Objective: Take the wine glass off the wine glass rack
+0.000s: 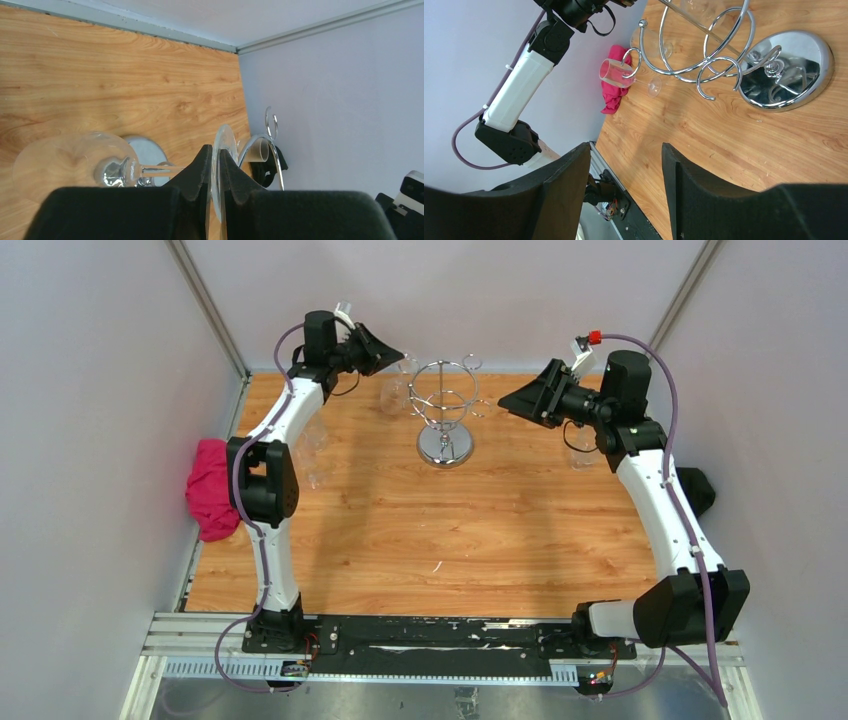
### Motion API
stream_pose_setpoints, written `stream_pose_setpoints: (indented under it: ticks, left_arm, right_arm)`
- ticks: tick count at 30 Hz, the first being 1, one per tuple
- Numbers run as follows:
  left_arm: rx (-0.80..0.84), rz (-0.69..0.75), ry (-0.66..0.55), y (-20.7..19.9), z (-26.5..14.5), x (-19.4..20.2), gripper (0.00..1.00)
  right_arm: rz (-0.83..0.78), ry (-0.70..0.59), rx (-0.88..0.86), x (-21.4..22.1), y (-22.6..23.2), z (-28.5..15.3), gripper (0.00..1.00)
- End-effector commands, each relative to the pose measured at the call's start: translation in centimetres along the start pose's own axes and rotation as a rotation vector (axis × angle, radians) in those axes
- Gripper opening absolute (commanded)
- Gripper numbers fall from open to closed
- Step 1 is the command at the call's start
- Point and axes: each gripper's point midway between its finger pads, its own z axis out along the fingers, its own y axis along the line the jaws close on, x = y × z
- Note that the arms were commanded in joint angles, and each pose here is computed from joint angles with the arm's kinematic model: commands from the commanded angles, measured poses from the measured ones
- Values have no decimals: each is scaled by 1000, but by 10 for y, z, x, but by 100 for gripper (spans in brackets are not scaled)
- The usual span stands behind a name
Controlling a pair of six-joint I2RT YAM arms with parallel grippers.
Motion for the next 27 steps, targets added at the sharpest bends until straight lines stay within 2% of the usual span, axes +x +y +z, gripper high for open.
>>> stream_pose_setpoints:
  ticks: [1, 27]
  left_arm:
    - [70, -8, -16, -21, -9, -10, 0]
    - [112, -62, -105, -27, -10, -39, 0]
  right_arm:
    - [-7, -11, -24, -1, 6, -7, 59]
    - [-8, -5, -35, 1, 9, -9, 60]
